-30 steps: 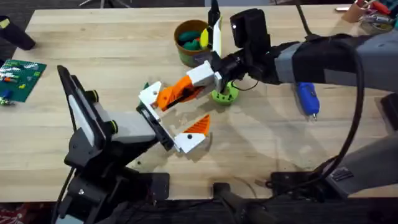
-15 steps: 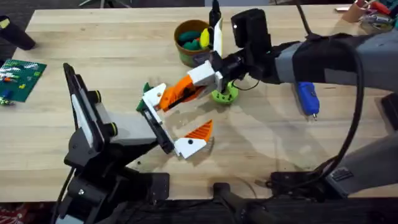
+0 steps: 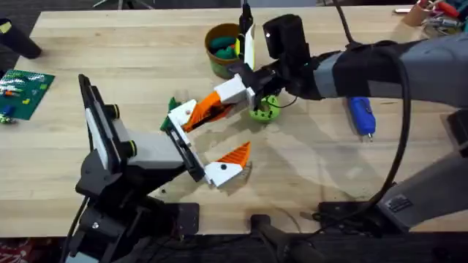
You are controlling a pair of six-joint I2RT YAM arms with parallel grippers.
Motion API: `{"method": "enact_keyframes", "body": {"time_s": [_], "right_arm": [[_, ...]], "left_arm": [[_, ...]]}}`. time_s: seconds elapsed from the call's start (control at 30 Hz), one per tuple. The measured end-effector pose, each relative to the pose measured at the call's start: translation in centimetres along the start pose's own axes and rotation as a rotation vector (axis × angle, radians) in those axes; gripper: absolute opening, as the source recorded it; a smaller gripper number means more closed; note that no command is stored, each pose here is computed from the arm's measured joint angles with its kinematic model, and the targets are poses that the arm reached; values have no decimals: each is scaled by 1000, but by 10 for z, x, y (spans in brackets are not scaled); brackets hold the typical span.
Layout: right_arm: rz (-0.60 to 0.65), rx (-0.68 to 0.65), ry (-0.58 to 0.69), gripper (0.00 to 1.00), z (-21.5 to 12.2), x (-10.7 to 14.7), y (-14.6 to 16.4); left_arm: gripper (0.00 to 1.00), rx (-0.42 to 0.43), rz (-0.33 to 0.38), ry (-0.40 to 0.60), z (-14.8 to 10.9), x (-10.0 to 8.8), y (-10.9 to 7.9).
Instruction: Pick up the gripper from the table and insert it into the empty holder that is missing its gripper. Then pick up a screw, insert it into the mounting hole, and use the screwdriver to tighten it. Finally, clean up the table by picking up the vegetable and placing it into the bucket.
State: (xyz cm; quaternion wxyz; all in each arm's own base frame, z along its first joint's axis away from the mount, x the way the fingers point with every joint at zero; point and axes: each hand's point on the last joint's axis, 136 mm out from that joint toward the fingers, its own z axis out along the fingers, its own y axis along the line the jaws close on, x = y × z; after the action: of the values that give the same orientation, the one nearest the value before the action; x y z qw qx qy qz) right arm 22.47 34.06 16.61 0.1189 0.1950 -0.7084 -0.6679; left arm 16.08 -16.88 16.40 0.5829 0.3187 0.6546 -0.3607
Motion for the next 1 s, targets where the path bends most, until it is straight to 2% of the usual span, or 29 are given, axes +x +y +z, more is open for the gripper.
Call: {"method": "enact_keyframes", "body": {"time_s": [0.63,1.0], "right_arm": [[0,-5,1,20,2,-6,2],[10,19,-19,21,9,-18,4]], "left_arm": [[987,-20,-3,-2,0,0,4],[987,-81,0,-6,-1,-1,15]]}}
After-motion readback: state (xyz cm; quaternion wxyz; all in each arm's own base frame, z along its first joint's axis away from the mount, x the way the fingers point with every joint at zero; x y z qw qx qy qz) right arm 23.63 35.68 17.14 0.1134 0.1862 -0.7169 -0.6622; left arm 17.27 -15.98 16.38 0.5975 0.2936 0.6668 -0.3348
